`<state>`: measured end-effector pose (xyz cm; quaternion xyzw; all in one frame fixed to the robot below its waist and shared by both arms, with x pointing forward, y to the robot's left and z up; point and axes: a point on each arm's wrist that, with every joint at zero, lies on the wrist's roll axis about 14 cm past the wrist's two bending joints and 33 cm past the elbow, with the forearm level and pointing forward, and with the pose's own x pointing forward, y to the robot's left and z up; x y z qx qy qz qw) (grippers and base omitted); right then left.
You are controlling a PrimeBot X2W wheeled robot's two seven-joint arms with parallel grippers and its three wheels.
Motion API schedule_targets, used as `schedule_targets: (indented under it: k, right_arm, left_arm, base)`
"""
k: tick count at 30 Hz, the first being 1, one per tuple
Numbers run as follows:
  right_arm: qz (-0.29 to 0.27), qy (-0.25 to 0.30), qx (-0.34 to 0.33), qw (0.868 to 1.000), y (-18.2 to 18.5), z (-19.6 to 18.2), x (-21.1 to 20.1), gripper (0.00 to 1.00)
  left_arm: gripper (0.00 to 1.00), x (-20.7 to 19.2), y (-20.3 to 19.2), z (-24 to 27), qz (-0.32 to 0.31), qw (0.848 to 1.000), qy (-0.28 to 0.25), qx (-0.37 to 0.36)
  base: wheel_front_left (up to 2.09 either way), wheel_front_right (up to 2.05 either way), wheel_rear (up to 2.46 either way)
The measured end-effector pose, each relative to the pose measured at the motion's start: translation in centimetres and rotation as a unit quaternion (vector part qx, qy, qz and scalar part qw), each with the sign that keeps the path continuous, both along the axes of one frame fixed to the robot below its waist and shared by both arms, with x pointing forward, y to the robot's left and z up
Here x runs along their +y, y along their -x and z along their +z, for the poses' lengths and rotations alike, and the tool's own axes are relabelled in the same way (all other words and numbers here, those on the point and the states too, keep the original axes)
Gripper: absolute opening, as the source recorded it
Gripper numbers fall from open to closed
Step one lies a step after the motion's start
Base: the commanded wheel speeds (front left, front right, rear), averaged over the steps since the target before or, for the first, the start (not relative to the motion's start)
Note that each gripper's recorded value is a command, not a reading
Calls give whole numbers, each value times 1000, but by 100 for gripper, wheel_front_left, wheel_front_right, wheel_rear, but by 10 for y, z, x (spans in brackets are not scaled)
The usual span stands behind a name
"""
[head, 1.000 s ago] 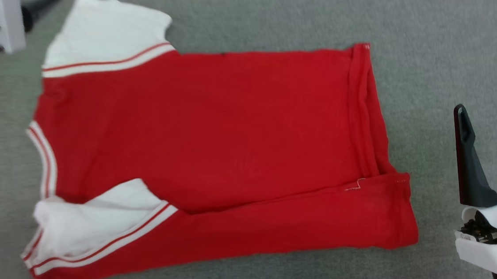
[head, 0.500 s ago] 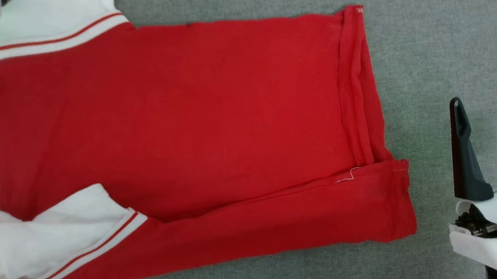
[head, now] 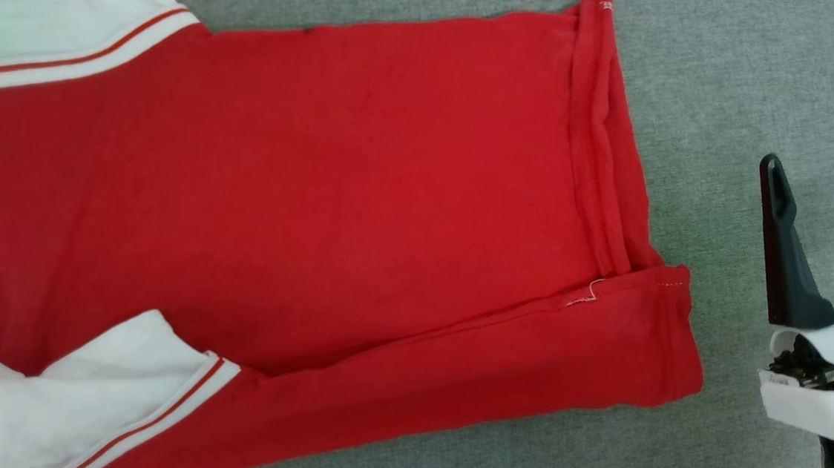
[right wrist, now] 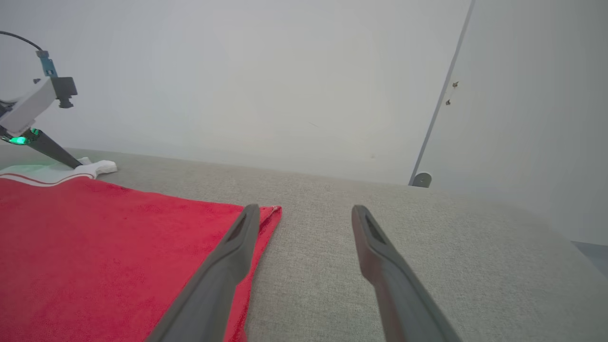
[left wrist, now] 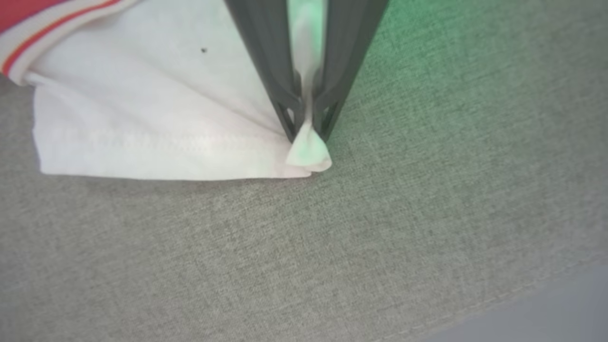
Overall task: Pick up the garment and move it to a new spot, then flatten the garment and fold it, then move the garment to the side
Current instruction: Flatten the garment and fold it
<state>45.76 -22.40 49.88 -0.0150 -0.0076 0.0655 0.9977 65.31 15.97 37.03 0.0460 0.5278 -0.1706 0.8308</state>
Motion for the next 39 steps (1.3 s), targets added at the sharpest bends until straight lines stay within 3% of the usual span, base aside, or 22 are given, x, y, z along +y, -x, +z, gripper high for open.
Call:
schedule_targets:
  k: [10,17,22,29,36,37,38,39]
  right_arm:
    - [27,-27,66,997,-31,5,7,100]
    - [69,-23,164,984,-73,-9,24,100]
    - [89,-10,249,964,-95,-32,36,100]
    - [100,11,379,920,-98,-75,43,100]
    - [104,16,441,891,-101,-97,50,100]
    - [105,19,447,888,-103,-98,51,84]
    - [108,23,450,886,-103,-100,52,26]
    - [110,27,455,883,-104,-101,53,0]
  left_arm:
    - [0,-3,4,5,0,1000,5,-5]
    - [0,-4,7,8,6,1000,12,-10]
    - [0,-4,7,8,8,1000,15,-11]
    - [0,-4,7,7,11,1000,19,-13]
    - [0,-3,6,4,16,999,25,-14]
    - [0,-3,6,4,16,999,26,-14]
    - [0,-3,5,3,17,999,26,-15]
    - [0,-3,5,3,18,999,27,-15]
  base:
    - [0,0,0]
    - [0,0,0]
    - [0,0,0]
    - [0,0,0]
    - [0,0,0]
    - [0,0,0]
    - [0,0,0]
    - [0,0,0]
